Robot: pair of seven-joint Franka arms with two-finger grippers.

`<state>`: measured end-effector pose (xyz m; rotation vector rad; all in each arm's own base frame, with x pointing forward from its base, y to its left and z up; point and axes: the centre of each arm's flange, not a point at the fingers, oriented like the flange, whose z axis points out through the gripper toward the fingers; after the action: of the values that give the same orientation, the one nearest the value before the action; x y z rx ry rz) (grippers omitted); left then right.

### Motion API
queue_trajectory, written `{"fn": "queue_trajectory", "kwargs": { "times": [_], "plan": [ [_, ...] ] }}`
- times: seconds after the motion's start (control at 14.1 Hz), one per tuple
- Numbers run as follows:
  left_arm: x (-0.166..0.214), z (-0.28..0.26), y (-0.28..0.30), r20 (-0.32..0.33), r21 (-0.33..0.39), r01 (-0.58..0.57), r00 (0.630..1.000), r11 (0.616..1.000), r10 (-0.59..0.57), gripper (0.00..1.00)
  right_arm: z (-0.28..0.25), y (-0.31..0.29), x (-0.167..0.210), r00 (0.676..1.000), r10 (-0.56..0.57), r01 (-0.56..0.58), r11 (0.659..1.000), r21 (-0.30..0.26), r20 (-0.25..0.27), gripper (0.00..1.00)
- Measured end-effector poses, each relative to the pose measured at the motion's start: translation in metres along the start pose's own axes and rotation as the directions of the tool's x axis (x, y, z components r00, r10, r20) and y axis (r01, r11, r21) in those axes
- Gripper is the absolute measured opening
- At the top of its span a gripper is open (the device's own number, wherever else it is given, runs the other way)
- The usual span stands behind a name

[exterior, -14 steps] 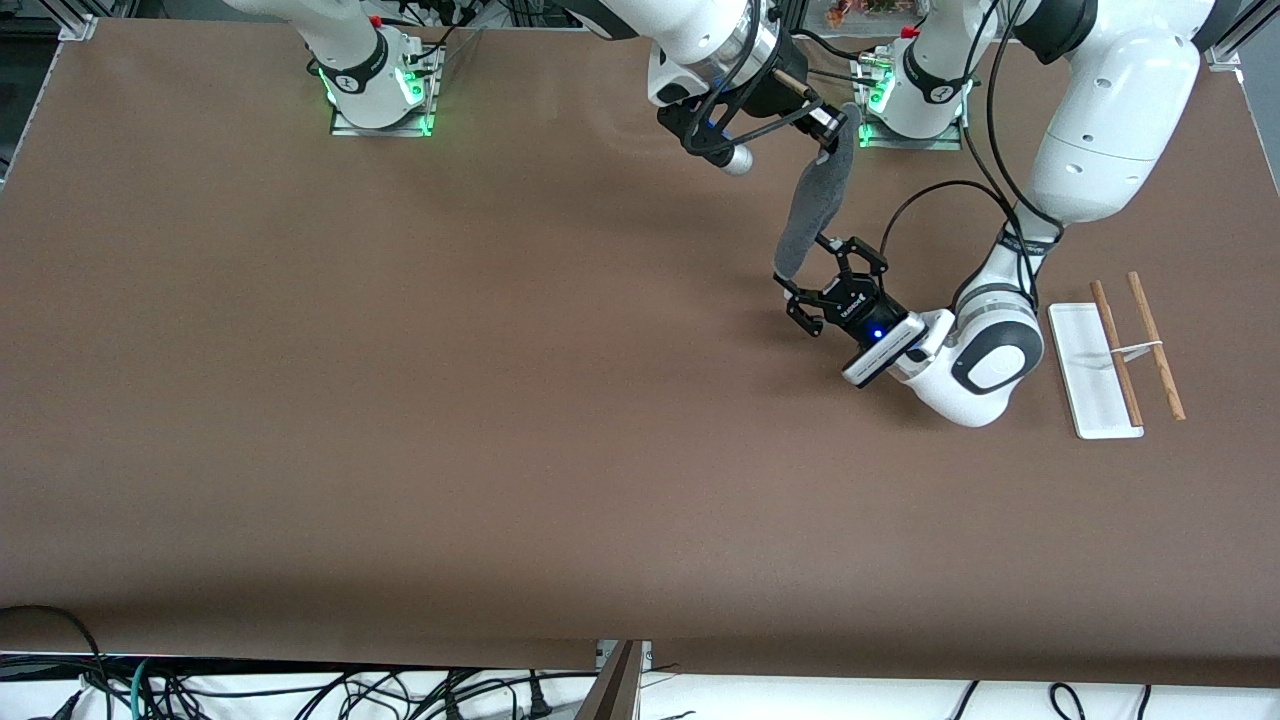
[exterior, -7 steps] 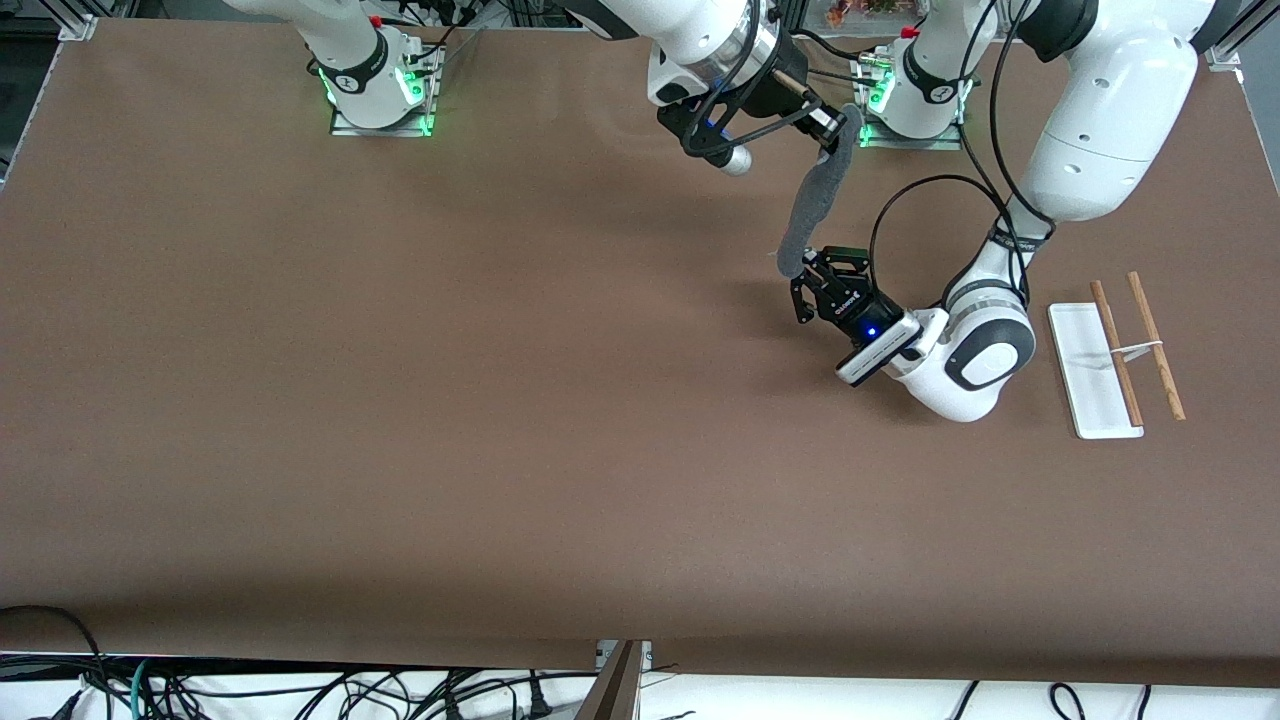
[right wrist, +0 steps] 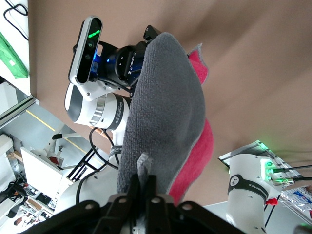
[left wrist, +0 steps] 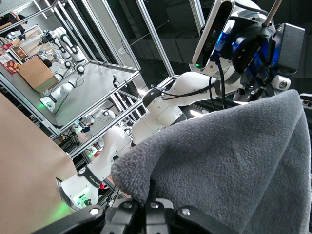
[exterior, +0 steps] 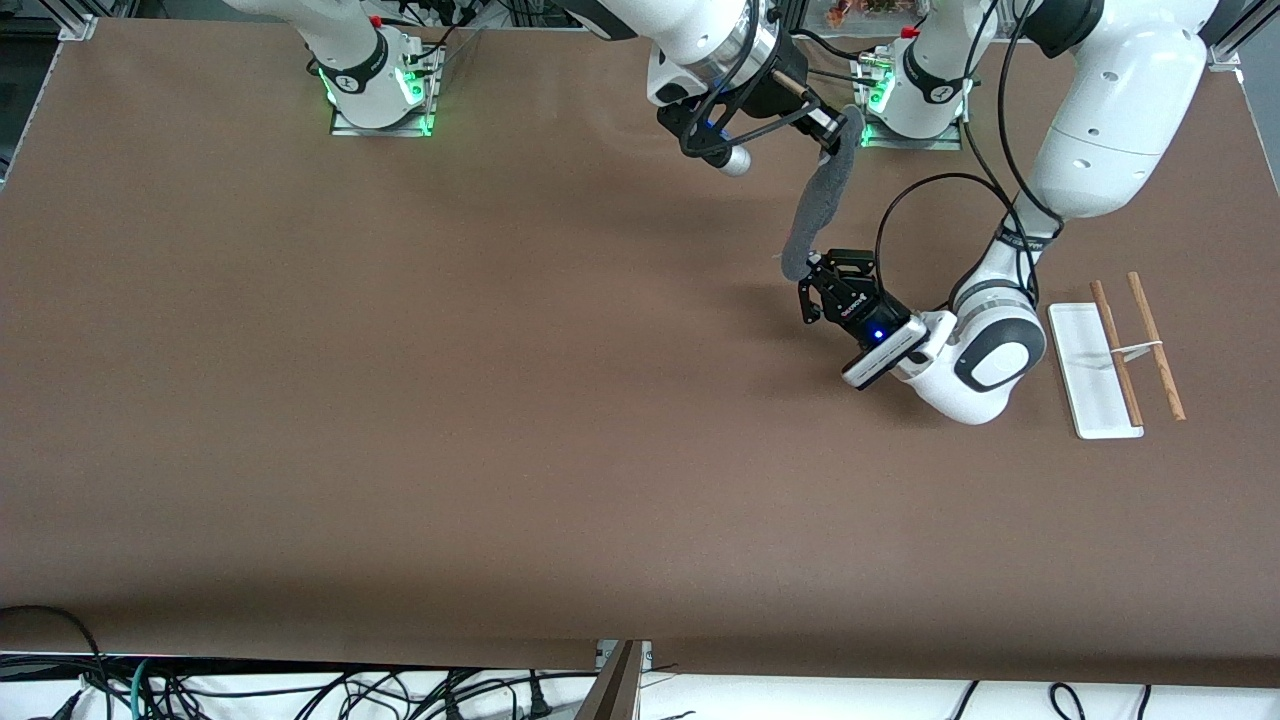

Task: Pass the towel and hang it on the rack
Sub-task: 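Open the right gripper and withdraw while the left gripper carries the towel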

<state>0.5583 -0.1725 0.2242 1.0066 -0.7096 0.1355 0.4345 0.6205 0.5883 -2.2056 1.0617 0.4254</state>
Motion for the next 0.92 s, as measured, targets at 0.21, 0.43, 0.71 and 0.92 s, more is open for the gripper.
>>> {"fn": "queue_trajectory", "kwargs": {
  "times": [0.21, 0.43, 0.71, 0.92],
  "plan": [
    [0.006, -0.004, 0.005, 0.002, 0.010, -0.007, 1.000, 1.000, 0.007, 0.03, -0.002, -0.003, 0.002, 1.000, 0.004, -0.003, 1.000, 0.016, -0.002, 0.46],
    [0.014, -0.013, 0.012, 0.016, 0.038, 0.021, 1.000, 0.999, -0.021, 0.03, -0.009, -0.008, 0.013, 0.999, 0.033, -0.033, 0.999, 0.029, 0.015, 0.79],
    [0.069, -0.050, 0.087, 0.203, 0.242, 0.074, 0.971, 0.967, -0.125, 0.03, -0.047, -0.030, 0.051, 0.995, 0.096, -0.098, 0.991, 0.089, 0.025, 1.00],
    [0.110, -0.071, 0.150, 0.305, 0.417, 0.068, 0.929, 0.906, -0.210, 0.03, -0.098, -0.042, 0.100, 0.995, 0.101, -0.098, 0.988, 0.116, -0.014, 1.00]
  ]
}}
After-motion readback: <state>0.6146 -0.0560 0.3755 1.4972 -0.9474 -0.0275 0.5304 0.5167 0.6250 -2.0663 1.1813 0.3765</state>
